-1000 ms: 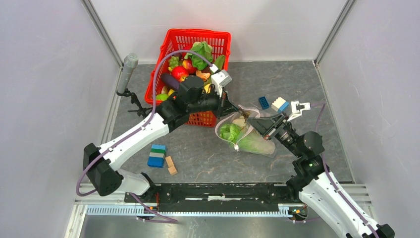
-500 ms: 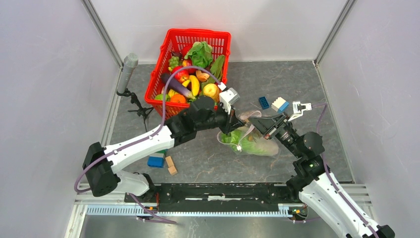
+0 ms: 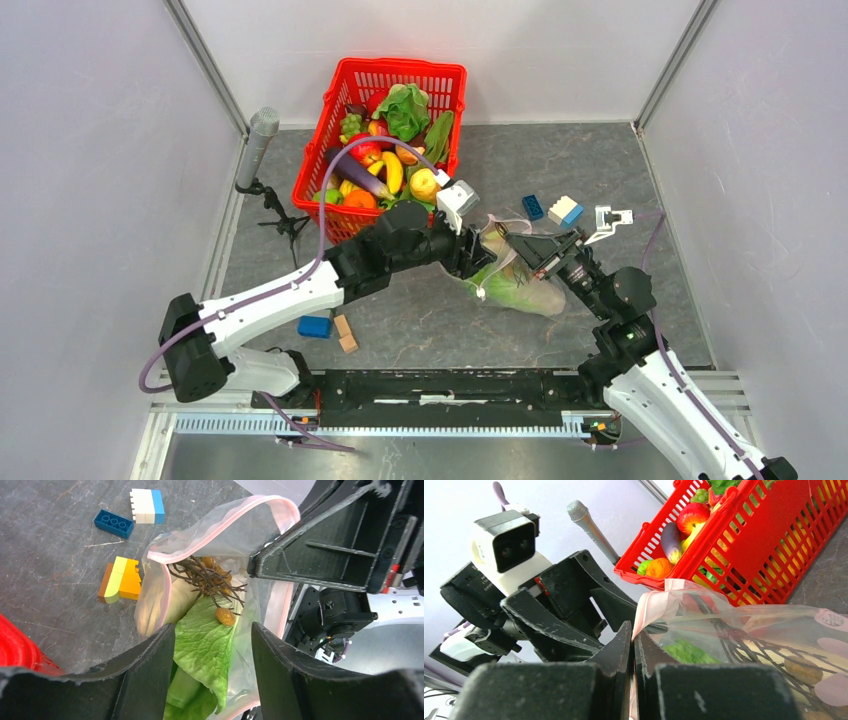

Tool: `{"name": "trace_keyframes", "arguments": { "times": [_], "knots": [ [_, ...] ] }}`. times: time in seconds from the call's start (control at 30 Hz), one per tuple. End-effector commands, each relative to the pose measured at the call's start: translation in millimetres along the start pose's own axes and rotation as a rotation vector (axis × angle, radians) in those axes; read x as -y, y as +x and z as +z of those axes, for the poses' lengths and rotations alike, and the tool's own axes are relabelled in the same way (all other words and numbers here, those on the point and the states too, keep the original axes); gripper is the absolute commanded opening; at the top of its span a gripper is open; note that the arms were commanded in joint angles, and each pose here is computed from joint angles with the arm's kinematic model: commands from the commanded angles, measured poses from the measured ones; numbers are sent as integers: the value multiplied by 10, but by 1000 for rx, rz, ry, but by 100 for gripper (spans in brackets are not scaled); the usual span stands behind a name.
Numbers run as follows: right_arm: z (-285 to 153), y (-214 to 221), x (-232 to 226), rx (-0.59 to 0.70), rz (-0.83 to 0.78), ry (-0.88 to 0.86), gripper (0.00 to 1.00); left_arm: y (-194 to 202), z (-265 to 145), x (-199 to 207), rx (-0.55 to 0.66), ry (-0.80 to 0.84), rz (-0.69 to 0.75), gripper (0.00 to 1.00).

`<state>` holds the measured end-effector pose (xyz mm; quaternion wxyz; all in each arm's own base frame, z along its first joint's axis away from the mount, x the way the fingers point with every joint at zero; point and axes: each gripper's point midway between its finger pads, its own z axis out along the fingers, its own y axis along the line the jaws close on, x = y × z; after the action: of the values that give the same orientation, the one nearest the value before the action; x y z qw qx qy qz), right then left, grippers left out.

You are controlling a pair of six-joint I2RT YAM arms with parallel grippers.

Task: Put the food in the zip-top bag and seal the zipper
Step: Place the fake fruit in the zipper food storage bag.

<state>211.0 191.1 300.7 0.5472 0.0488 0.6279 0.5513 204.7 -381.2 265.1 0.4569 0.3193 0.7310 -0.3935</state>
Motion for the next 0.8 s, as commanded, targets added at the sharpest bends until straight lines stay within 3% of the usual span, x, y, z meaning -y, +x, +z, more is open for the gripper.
{"name": "trace_keyframes", "arguments": {
  "times": [0.0,0.17,0.27,0.33,0.57,0.67,0.77],
  "knots": [
    [-2,-110,-98,49,-16,-34,7,-270,-145,89,49,20,65,65],
    [-22,-117,-205,50,-39,-91,7,-265,-152,-22,52,-43,54,69],
    [-17,-148,-350,22,-110,-130,8,-210,-213,-253,41,-172,50,81],
    [4,-167,-291,-8,-180,-70,8,-187,-295,-357,55,-221,77,89],
    [-16,-242,-218,-10,-229,9,8,-315,-566,-523,155,-318,125,100],
    [-21,-238,-226,-11,-227,5,8,-217,-551,-635,103,-369,137,99],
    [-25,-241,-229,-9,-228,4,8,-81,-491,-601,43,-339,116,88]
  ]
}}
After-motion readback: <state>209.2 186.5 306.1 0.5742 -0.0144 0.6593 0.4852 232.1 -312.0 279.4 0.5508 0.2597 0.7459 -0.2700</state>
